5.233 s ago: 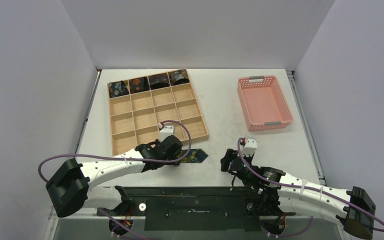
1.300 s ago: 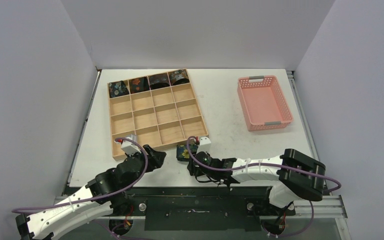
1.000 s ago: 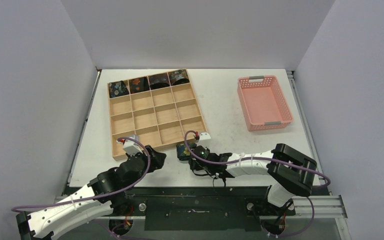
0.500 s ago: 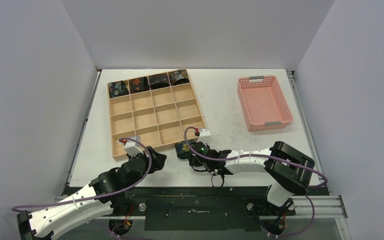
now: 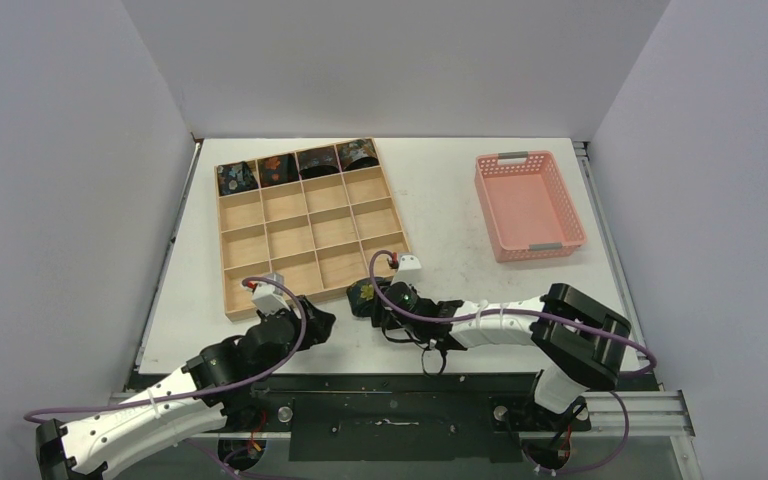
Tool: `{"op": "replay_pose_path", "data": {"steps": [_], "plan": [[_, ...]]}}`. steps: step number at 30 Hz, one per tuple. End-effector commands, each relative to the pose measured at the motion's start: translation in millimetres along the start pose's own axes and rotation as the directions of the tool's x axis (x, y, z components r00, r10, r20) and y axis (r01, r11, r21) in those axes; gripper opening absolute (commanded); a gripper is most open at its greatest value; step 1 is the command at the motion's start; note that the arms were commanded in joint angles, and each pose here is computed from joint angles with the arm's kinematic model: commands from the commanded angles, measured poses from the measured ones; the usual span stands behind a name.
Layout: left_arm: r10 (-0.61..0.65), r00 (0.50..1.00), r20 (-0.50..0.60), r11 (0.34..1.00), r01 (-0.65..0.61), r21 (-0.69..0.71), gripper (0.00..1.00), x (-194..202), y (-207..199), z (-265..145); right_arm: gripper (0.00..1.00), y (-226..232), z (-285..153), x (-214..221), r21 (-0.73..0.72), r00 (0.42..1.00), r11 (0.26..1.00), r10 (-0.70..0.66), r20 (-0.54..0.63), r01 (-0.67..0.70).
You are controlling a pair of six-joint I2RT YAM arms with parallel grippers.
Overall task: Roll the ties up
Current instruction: Pick up the tie from the storage box.
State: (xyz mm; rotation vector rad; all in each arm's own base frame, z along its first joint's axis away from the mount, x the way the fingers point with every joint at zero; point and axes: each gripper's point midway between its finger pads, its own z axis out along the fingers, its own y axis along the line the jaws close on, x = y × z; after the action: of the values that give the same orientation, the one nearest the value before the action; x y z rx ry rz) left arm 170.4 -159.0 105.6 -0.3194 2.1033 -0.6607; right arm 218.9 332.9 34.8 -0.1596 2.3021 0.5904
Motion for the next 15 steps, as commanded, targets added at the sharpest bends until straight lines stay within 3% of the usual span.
{"op": "replay_pose_path", "data": {"steps": [1,7,15], "plan": [[-0.037,0.999,0.012,0.999,0.036,0.041,0.63,-4,-11,1,0.41,16,-20,-15,-0.05,0.999,0.998,0.026,0.045,-0.024],[-0.04,0.999,0.009,0.998,0.04,0.045,0.63,-2,-10,1,0.38,22,-39,8,-0.084,1.0,0.996,0.014,-0.001,-0.014],[-0.041,0.999,-0.005,0.998,0.042,0.043,0.63,0,-11,2,0.25,36,-14,30,-0.09,0.998,0.995,0.045,-0.043,-0.048]]}}
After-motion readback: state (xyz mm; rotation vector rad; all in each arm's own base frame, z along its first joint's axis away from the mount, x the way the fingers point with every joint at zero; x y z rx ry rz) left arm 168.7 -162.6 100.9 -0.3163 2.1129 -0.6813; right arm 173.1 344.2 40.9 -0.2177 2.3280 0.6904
